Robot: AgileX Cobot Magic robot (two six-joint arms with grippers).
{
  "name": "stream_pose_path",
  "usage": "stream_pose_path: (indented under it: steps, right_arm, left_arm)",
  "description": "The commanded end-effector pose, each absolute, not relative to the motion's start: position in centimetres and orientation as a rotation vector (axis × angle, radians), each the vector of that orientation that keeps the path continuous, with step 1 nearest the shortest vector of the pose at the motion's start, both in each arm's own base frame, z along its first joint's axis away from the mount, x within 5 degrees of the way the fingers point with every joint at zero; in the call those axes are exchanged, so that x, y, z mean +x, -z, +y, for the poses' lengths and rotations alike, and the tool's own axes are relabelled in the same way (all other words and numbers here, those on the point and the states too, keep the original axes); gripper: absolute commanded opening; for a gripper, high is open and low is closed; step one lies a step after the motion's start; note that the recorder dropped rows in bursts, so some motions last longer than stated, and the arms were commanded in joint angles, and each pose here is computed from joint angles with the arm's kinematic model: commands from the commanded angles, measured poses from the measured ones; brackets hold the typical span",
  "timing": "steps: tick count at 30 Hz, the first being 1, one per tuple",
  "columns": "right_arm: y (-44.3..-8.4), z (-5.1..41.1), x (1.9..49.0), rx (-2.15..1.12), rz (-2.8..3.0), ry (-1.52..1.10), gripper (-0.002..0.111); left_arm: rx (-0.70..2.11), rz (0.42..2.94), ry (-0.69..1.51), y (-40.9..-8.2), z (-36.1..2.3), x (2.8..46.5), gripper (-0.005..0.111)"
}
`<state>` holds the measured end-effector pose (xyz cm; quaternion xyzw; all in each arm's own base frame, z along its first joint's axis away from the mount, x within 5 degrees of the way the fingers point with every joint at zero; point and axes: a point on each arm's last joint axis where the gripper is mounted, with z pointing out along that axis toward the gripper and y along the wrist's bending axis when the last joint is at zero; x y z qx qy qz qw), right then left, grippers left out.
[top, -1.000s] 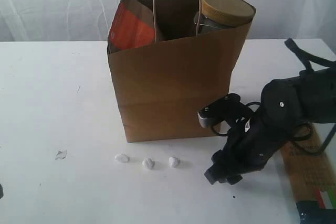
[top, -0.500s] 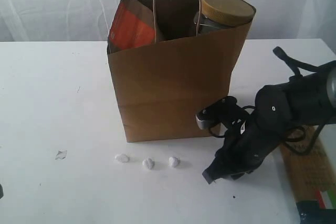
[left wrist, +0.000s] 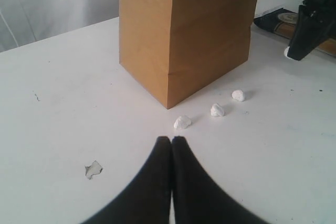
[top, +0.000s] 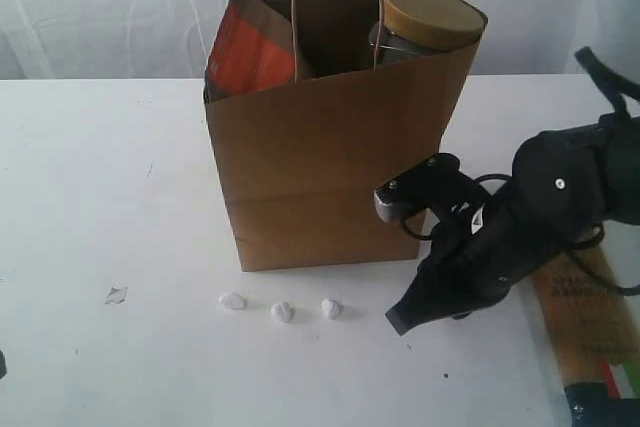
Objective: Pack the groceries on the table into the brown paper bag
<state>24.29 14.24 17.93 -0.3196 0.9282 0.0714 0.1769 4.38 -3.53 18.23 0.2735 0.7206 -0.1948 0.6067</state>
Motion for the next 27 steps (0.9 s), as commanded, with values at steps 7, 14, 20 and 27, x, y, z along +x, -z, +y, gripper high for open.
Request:
stream_pose_path:
  steps: [7,14,20,27]
  right_arm:
    - [-23.8,14.0,20.4,-0.990,2.494,-0.257,0.005]
    - [-28.8,13.1,18.4,-0.952,2.315,-0.296,0.005]
    - [-35.3,12.6,17.8,-0.824,2.073,-0.350,0.005]
    - [-41.1,12.8,18.9,-0.689,1.832,-0.365,0.005]
  left_arm:
    - [0.625,1.664,0.462,-18.2,-3.5,4.3,0.000]
    - [0.625,1.664,0.462,-18.2,-3.5,4.3,0.000]
    - [0.625,1.664,0.462,-18.2,-3.5,4.3,0.000]
    - [0.625,1.664,0.462,-18.2,-3.5,4.3,0.000]
